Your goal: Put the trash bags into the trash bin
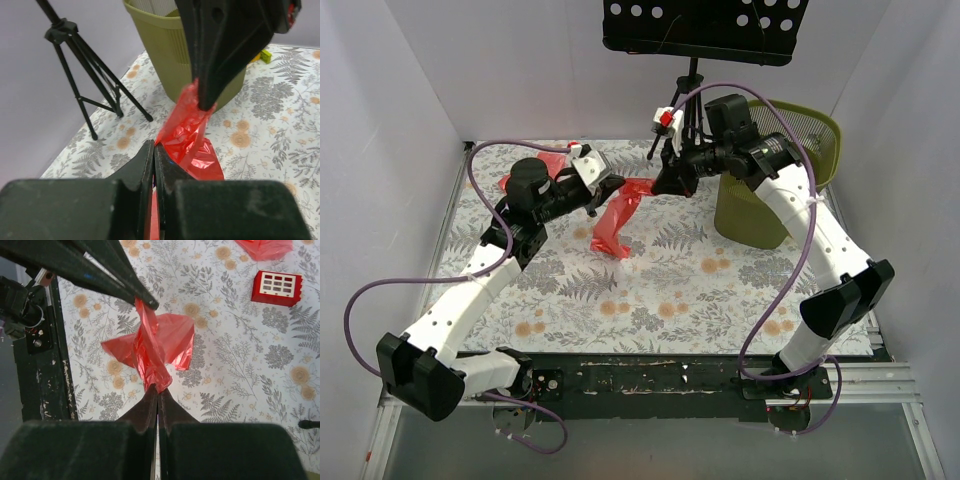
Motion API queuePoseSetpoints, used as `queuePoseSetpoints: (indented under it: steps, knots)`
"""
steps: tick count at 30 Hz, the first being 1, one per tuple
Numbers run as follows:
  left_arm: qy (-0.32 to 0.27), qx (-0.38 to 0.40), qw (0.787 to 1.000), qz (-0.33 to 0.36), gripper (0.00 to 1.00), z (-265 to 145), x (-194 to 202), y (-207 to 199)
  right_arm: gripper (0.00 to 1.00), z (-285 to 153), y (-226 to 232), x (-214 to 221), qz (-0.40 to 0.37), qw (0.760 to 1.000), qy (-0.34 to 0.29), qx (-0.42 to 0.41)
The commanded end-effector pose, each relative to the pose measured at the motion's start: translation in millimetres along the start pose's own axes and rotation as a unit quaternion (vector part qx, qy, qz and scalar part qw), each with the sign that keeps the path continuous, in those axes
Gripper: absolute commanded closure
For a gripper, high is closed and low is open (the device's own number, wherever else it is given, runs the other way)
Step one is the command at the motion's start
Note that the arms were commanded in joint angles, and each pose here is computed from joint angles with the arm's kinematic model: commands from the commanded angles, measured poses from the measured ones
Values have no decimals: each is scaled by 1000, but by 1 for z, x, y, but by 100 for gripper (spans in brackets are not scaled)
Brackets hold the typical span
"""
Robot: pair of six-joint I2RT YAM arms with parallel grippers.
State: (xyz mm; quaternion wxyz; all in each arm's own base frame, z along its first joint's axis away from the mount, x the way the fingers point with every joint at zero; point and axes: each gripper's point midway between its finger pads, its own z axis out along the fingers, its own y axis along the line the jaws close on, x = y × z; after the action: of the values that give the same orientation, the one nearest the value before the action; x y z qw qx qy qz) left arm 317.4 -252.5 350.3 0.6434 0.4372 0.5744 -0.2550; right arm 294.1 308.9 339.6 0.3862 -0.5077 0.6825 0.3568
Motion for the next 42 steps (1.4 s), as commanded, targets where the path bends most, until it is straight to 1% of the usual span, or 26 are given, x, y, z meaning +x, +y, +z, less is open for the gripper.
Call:
queuePoseSetpoints:
  steps: [1, 4, 5, 9, 12, 14, 22, 31, 35, 36, 38, 42]
  knots:
    - [-9, -34, 999, 16, 100, -13, -23, 14, 99, -1, 19, -5, -3, 998, -9, -62]
    - [-7, -34, 999, 11, 100, -10, -20, 15, 99, -1, 32, -7, -1, 995, -21, -102]
    - [-6, -34, 999, 12, 100, -9, -21, 16, 96, -1, 35, -7, 2, 993, -23, -113]
    - [0, -30, 999, 29, 100, -9, -18, 17, 70, -3, 38, -10, 15, 992, -27, -123]
    - [5, -28, 998, 52, 100, -10, -18, 18, 57, -12, 35, -21, 38, 989, -53, -133]
    - [4, -31, 997, 69, 100, -11, -20, 20, 51, -17, 34, -28, 52, 986, -69, -142]
    - [9, -29, 992, 121, 100, -15, -18, 21, 49, -32, 14, -44, 98, 976, -110, -160]
    - [9, -11, 987, 162, 100, -16, -17, 16, 48, -28, -2, -55, 95, 975, -126, -158]
    - [16, 10, 973, 231, 100, -18, -8, 11, 48, -25, -5, -61, 103, 972, -130, -166]
    - [16, 16, 965, 263, 100, -19, -6, 10, 49, -25, -6, -61, 105, 972, -130, -166]
    - [15, 24, 953, 300, 100, -21, -2, 7, 50, -24, -8, -62, 106, 972, -132, -166]
    - [13, 30, 944, 328, 100, -20, -3, 6, 50, -24, -13, -61, 85, 975, -136, -155]
